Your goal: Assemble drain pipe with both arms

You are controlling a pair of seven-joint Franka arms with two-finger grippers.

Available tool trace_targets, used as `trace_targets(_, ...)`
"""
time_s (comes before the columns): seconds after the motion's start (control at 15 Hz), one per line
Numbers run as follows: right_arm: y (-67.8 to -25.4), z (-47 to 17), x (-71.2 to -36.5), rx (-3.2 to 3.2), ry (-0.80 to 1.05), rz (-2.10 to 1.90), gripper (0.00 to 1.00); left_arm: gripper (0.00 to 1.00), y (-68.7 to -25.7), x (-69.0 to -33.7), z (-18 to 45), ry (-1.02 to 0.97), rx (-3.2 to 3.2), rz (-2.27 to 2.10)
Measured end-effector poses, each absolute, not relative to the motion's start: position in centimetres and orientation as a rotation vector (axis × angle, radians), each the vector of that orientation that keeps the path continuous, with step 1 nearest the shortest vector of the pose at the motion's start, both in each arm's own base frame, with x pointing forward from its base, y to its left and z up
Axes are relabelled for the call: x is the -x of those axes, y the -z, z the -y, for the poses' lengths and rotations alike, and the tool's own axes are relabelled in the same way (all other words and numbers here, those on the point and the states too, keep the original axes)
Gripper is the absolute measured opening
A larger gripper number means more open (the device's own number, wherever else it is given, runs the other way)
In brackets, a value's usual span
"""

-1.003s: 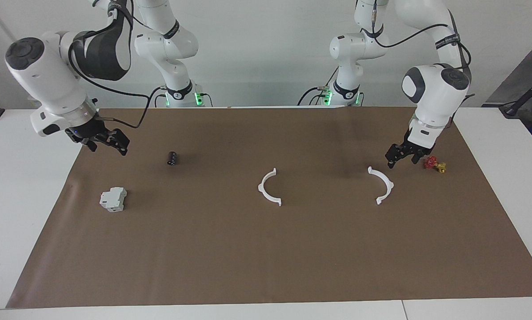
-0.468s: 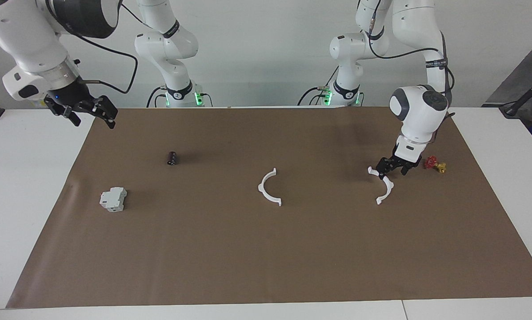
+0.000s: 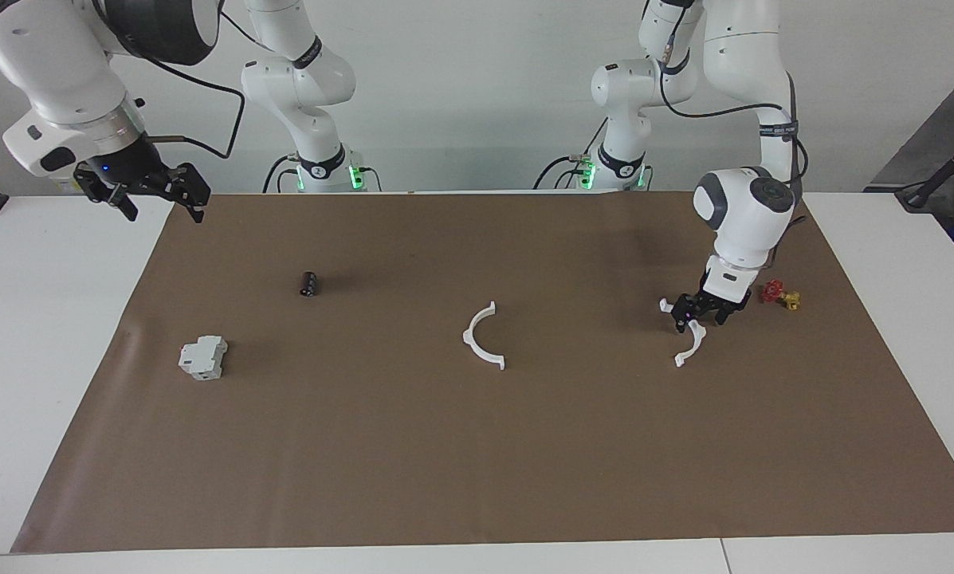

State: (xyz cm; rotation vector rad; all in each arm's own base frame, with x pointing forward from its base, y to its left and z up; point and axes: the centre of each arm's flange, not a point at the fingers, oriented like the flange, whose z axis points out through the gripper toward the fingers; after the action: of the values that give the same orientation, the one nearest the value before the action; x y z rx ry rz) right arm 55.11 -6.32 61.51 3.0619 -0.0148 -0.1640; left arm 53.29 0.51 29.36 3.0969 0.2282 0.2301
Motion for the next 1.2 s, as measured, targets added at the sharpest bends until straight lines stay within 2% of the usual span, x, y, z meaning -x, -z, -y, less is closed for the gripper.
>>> trace_targets(0.74, -60.6, 7.5, -54.3, -3.113, 0.192, 0.087, 1.00, 1.00, -29.6, -53.5, 0.1, -0.237, -3.091, -0.246)
trace_targets(1.0, -61.0, 6.5, -54.8, -3.110, 0.127, 0.078, 1.00, 0.99, -29.7, -53.6, 0.1, -0.240, -3.091, -0.246)
trace_targets(1.14, -61.1, 5.2, -55.2, -3.107, 0.098, 0.089, 1.00, 0.96, -29.7, -53.6, 0.1, -0.241, -3.090, -0.246)
trace_targets(1.2, -61.1, 4.9, -55.2, -3.106, 0.091, 0.093, 1.00, 0.91, -29.7, -53.6, 0.1, -0.242, -3.090, -0.247)
